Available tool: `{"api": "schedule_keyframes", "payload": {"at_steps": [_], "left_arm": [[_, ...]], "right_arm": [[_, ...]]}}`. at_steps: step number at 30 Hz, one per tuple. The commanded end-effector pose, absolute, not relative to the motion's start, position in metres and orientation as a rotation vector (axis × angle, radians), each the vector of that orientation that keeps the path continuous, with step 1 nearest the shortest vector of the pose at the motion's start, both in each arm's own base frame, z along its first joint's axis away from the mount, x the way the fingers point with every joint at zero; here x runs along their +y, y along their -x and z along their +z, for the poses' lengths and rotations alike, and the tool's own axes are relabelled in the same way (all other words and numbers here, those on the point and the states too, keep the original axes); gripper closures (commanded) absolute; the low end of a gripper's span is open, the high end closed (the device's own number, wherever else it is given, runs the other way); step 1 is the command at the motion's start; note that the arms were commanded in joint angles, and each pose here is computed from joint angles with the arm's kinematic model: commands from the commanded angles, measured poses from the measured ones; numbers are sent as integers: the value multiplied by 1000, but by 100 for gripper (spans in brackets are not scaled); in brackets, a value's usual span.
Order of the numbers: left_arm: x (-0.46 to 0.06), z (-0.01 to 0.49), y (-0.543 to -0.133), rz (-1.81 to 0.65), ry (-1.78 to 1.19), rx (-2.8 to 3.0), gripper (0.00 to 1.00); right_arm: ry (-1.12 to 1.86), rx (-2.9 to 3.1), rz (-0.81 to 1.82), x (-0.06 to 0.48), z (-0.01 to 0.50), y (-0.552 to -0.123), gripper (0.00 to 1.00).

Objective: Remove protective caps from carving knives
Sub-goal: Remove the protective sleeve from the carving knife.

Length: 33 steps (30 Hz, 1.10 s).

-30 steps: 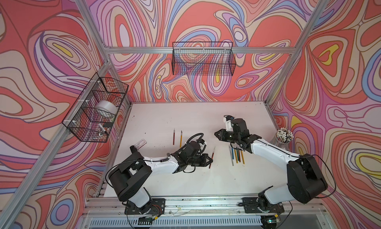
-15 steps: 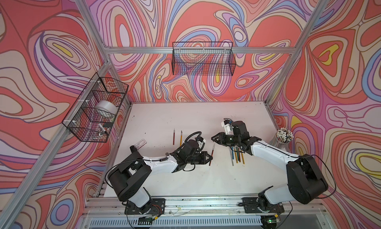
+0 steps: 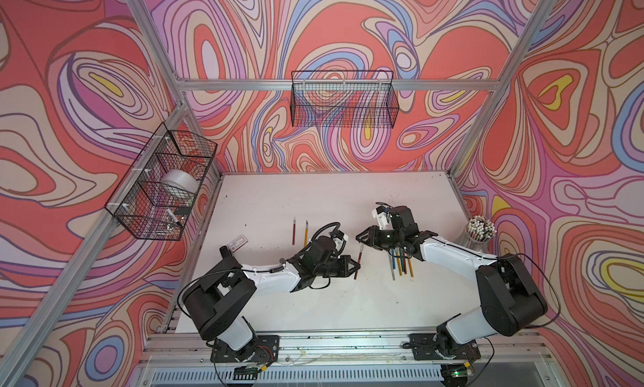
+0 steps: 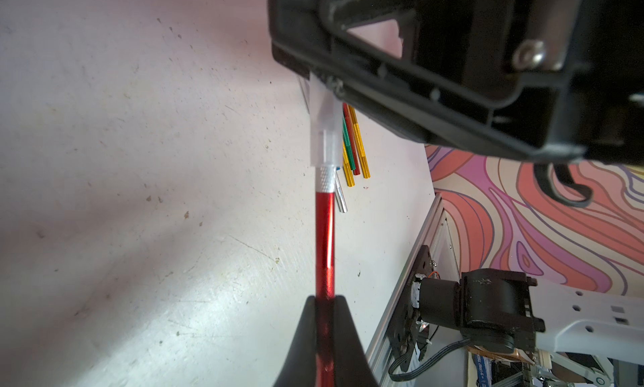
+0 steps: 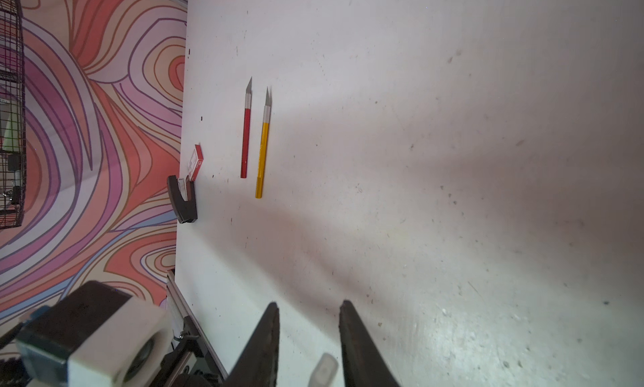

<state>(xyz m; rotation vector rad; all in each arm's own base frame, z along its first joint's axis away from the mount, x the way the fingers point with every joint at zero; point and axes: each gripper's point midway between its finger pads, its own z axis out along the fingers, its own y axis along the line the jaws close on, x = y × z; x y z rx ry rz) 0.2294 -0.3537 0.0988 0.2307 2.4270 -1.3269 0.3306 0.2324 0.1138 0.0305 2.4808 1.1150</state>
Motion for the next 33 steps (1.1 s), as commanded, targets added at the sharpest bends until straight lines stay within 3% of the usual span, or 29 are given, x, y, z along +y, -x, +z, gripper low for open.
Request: {"api": "schedule_keyframes", "payload": {"at_steps": [1,4,20,33], "left_arm": [[-353,111,-235,-1341,-221,2372,100],[-354,113,-236,-1344,-216,2363,100],[-351,102,-233,-1332,-213,2387,100],[-341,90,-223,-1311,-214,2415,100]], "right_arm": [[-30,2512,1141,235,106,-325,68],[-26,2515,1146,237,105,-324,69],[-103,2477,1123,236,110,-337,97],[-123,2386,1075,238,138,-374,100]]}}
